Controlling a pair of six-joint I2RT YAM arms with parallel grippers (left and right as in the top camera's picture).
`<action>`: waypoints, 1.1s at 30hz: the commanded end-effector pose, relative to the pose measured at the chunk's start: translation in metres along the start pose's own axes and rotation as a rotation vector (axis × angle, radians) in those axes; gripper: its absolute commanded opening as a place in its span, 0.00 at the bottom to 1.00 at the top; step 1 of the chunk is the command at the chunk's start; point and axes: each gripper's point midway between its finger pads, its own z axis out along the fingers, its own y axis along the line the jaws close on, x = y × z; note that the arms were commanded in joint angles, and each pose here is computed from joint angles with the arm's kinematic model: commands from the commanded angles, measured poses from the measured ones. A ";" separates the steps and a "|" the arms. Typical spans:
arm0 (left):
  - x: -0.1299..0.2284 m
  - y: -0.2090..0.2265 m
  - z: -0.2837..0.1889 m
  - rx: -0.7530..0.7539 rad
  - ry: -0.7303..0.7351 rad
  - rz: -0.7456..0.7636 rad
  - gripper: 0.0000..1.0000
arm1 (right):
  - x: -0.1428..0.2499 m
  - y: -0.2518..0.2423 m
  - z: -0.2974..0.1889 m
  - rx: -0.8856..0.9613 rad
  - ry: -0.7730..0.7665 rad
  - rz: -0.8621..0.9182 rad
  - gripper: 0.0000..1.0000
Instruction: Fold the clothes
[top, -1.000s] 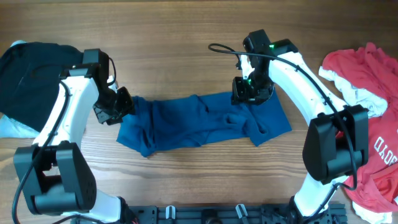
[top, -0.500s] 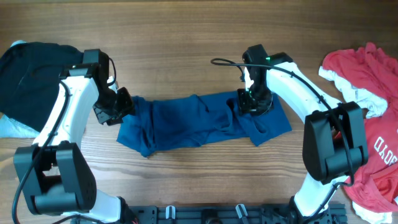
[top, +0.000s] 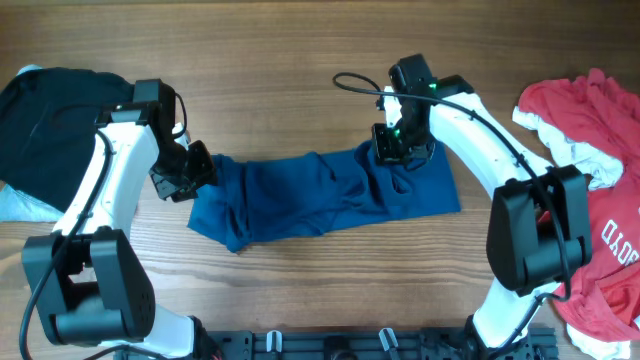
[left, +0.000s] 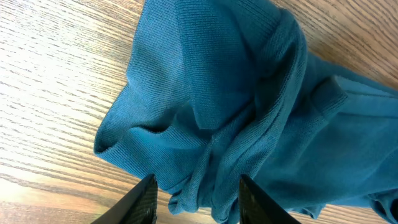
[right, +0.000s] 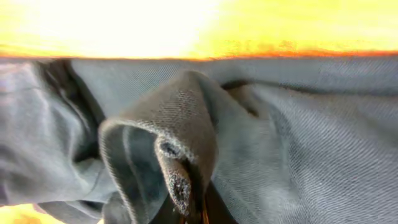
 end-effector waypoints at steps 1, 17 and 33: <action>-0.003 -0.004 -0.005 0.017 -0.018 0.011 0.42 | -0.016 0.022 -0.010 -0.085 -0.046 -0.084 0.04; -0.002 -0.004 -0.005 0.015 -0.014 0.011 0.42 | 0.018 0.015 -0.019 -0.042 0.084 -0.083 0.27; 0.013 0.009 0.024 -0.002 0.030 0.191 0.89 | 0.032 -0.045 -0.019 0.244 0.112 0.108 0.35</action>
